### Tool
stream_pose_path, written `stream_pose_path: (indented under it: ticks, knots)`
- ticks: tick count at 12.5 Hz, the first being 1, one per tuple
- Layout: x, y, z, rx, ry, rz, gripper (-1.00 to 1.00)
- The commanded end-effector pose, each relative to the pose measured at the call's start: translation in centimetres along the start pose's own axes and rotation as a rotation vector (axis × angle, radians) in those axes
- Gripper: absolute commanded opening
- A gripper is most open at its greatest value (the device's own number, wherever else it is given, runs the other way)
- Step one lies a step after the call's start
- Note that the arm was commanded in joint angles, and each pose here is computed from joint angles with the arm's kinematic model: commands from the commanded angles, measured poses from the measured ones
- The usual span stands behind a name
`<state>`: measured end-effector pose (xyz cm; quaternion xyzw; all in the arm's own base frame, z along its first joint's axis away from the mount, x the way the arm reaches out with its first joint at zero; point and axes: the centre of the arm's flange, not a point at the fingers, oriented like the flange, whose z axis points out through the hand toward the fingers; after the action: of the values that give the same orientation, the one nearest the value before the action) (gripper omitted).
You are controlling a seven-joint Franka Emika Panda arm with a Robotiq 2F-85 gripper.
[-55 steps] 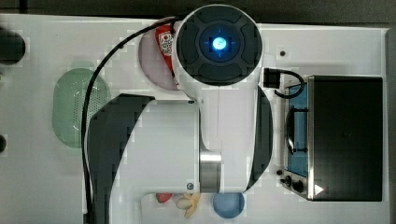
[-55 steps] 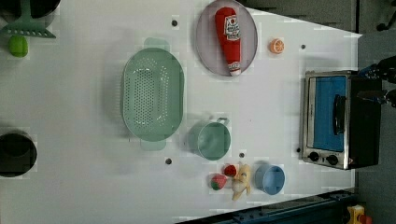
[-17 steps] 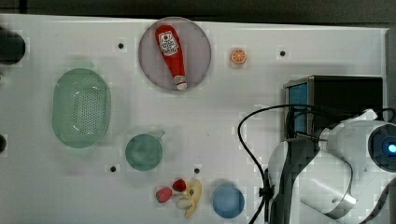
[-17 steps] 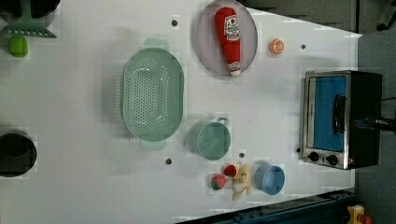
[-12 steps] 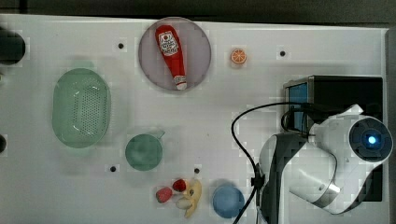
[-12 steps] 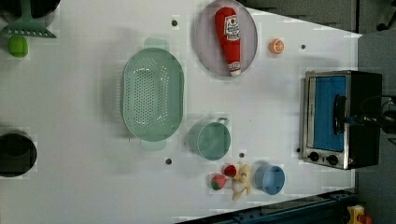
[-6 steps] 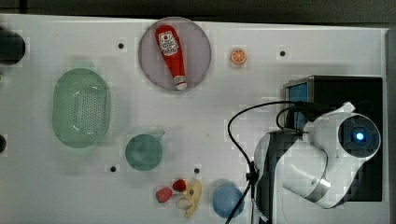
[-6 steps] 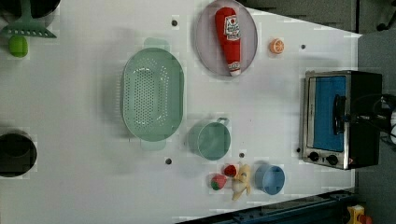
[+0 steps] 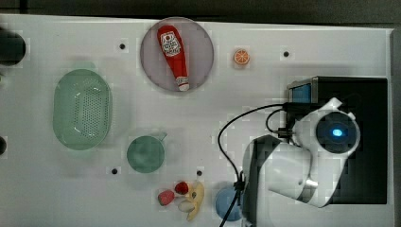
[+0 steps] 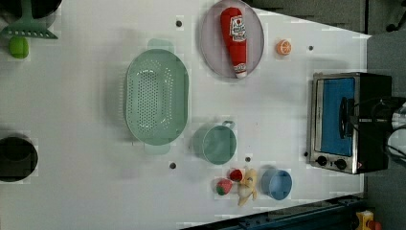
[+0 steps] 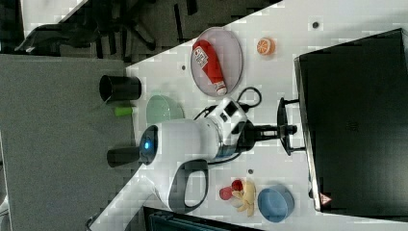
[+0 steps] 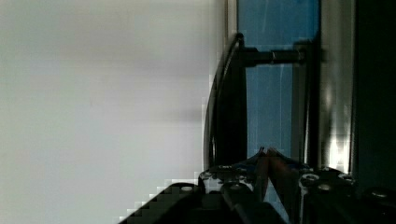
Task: Flap open oven.
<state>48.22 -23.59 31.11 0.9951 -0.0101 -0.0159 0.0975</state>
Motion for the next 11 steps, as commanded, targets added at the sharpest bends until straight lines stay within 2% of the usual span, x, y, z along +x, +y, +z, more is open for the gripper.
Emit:
stream_pose_path:
  ticks: [1,5,8,11]
  knots:
    - [0.9,-8.2,1.2,-0.046,-0.039,-0.055,-0.65]
    - [1.5,-13.0,3.1,-0.209,-0.053,-0.074,-0.65]
    - [1.4,-16.5,5.6,-0.299,-0.06,-0.043,-0.65]
    - [1.1,-20.2,8.4,-0.395,-0.046,-0.027,-0.65]
